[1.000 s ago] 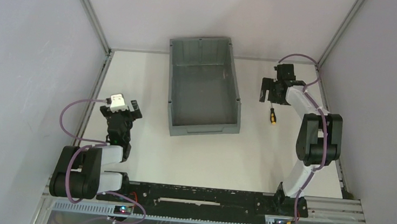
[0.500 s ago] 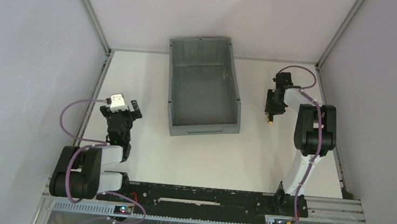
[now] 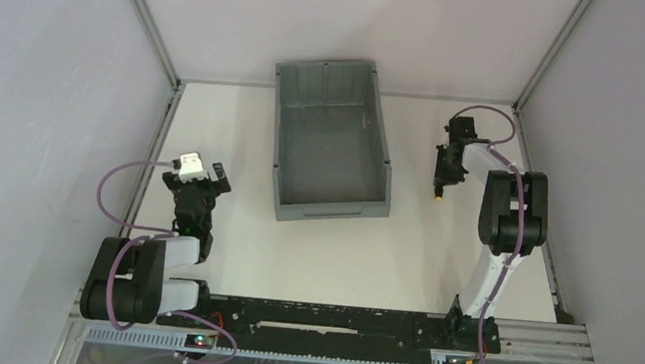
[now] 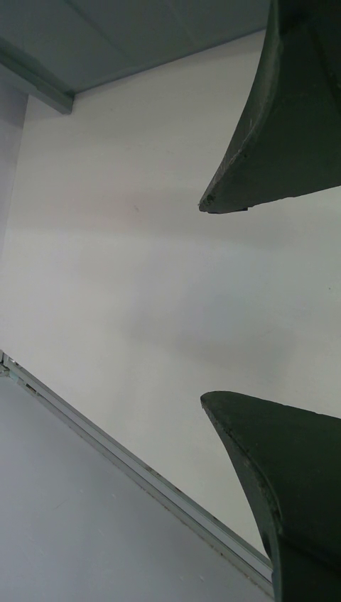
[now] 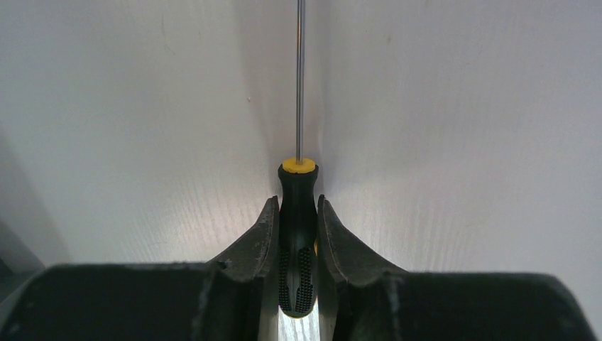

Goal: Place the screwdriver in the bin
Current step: Pick up the screwdriver from the center of the board, then place the screwdriver in the bin.

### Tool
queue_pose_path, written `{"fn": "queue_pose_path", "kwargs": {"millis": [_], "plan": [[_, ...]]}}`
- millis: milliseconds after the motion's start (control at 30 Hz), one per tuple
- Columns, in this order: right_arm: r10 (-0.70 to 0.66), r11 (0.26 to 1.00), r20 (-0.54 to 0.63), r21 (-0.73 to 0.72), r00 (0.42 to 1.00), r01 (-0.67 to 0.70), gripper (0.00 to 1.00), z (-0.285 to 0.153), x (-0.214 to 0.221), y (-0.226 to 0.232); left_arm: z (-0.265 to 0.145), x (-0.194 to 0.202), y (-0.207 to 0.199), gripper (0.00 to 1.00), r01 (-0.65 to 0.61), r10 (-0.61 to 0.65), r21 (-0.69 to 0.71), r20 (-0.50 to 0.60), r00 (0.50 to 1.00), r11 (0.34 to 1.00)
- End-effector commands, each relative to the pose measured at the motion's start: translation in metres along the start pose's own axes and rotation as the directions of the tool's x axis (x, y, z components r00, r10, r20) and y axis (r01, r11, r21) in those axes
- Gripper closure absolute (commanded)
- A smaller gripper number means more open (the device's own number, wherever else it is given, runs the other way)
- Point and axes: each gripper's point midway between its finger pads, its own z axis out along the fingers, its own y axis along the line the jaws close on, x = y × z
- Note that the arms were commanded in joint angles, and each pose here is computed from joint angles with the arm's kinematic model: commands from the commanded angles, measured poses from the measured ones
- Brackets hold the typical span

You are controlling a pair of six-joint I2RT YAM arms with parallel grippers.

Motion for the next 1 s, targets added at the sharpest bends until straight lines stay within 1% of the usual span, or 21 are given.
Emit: {"fn": "queue_pose_path", "kwargs": {"millis": [0, 133, 467, 533, 767, 967], "plan": [[0.001, 1.0, 0.12, 0.011, 0.993, -0.002, 0.87, -0.045, -0.028, -0.003, 0.007, -0.025, -0.002, 0.0, -0.003, 0.003, -0.005, 0.071, 0.998, 1.0], [-0.012, 1.0, 0.177, 0.005, 0.984, 0.012, 0.87, -0.079, -0.042, -0.002, 0.007, -0.024, -0.002, 0.0, -0.003, 0.004, -0.005, 0.07, 0.998, 1.0], [-0.039, 0.999, 0.34, -0.016, 0.94, 0.047, 0.88, -0.189, -0.08, 0.01, 0.007, -0.024, -0.002, 0.0, -0.003, 0.004, -0.006, 0.069, 0.998, 1.0], [-0.043, 0.998, 0.38, -0.025, 0.924, 0.056, 0.88, -0.216, -0.089, 0.014, 0.007, -0.024, -0.002, 0.0, -0.003, 0.004, -0.006, 0.069, 0.998, 1.0], [-0.046, 0.997, 0.5, -0.034, 0.865, 0.073, 0.89, -0.284, -0.112, 0.021, 0.007, -0.024, -0.002, 0.0, -0.003, 0.004, -0.006, 0.07, 0.998, 1.0], [-0.047, 0.996, 0.565, -0.032, 0.824, 0.079, 0.9, -0.322, -0.126, 0.022, 0.007, -0.024, -0.002, 0.0, -0.003, 0.003, -0.005, 0.07, 0.998, 1.0]]}}
